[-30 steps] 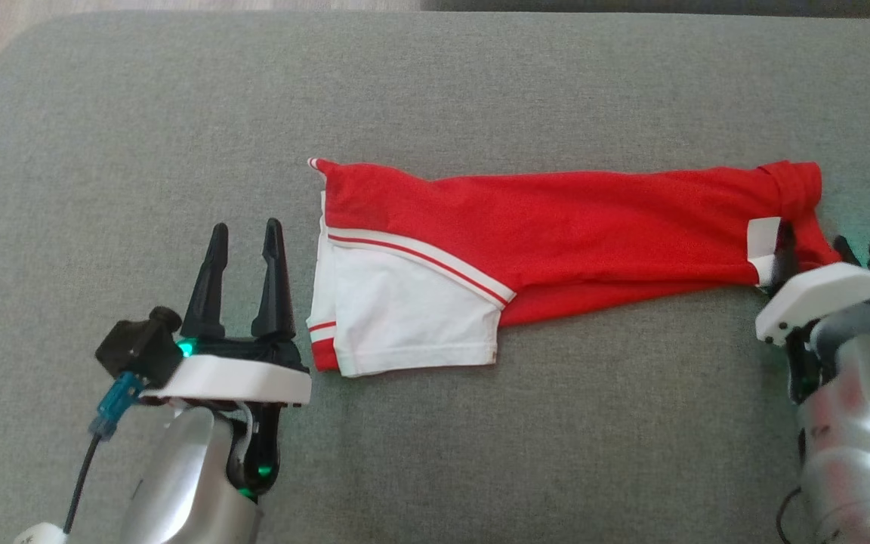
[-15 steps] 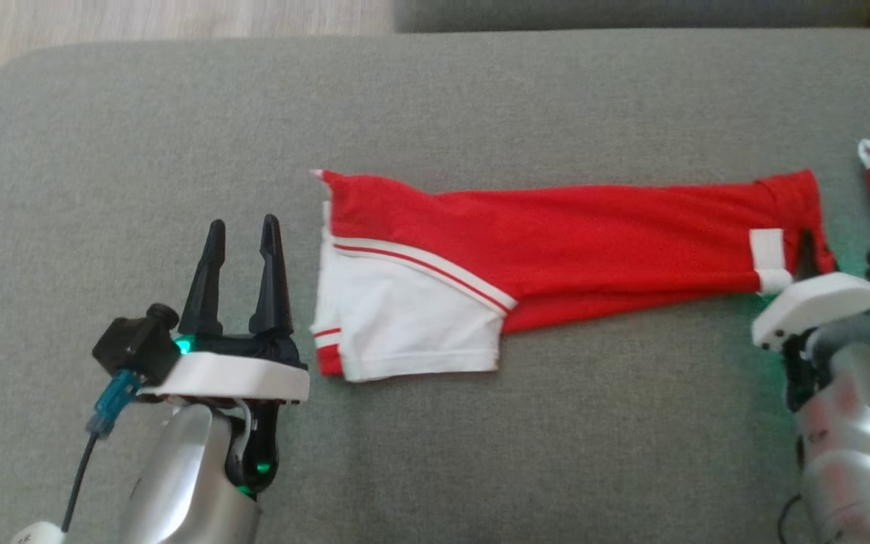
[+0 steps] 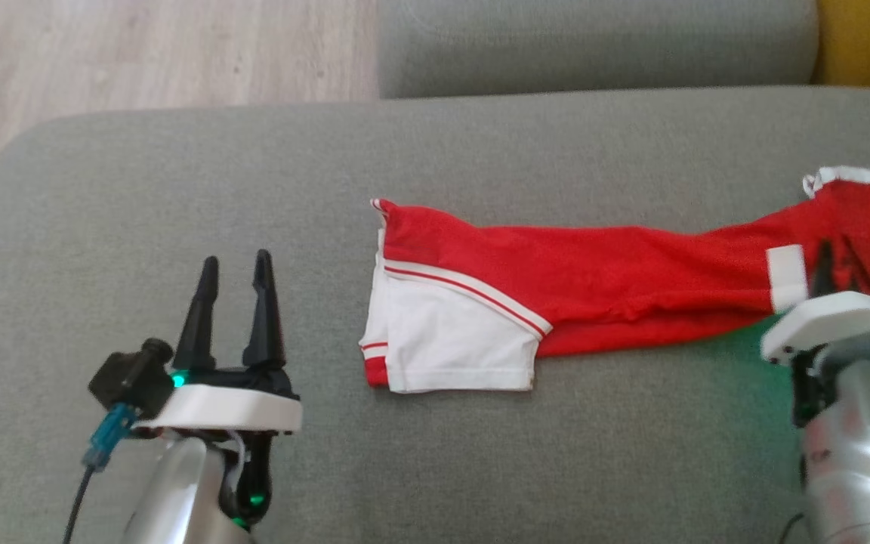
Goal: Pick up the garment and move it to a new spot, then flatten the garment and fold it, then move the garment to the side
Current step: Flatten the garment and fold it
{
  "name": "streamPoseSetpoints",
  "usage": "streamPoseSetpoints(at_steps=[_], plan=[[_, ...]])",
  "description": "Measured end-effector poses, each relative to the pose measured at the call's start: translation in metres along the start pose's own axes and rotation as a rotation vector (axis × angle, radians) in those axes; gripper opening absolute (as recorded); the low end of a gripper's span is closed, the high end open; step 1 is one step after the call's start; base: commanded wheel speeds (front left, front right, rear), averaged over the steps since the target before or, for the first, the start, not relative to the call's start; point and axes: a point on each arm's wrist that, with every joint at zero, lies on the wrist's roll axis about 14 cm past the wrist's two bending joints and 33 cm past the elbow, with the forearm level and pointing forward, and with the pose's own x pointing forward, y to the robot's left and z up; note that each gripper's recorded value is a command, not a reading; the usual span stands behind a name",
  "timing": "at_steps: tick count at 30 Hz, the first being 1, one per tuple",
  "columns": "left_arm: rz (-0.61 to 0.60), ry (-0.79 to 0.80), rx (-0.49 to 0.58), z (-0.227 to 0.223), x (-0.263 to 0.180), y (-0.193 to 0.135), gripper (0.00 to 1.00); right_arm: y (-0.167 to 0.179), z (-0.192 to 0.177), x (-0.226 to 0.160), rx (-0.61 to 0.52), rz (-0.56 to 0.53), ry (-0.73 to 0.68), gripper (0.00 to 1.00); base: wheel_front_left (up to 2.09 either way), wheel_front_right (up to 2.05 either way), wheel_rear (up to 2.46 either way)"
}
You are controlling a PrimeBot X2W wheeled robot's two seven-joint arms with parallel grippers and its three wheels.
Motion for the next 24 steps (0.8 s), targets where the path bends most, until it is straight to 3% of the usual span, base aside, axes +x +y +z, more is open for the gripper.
streamPoseSetpoints(at_steps=[6, 15, 24], plan=[[0.048, -0.065, 0.032, 0.025, -0.016, 0.016, 1.00, 0.054, 0.022, -0.004, 0.025, 0.137, -0.058, 0.00, 0.00, 0.00, 0.00], [0.147, -0.122, 0.081, 0.048, -0.056, 0.048, 1.00, 0.190, 0.028, -0.027, 0.096, 0.501, -0.033, 0.00, 0.00, 0.00, 0.00], [0.221, -0.156, 0.123, 0.065, -0.084, 0.071, 1.00, 0.294, 0.007, -0.067, 0.089, 0.795, 0.052, 0.00, 0.00, 0.00, 0.00]])
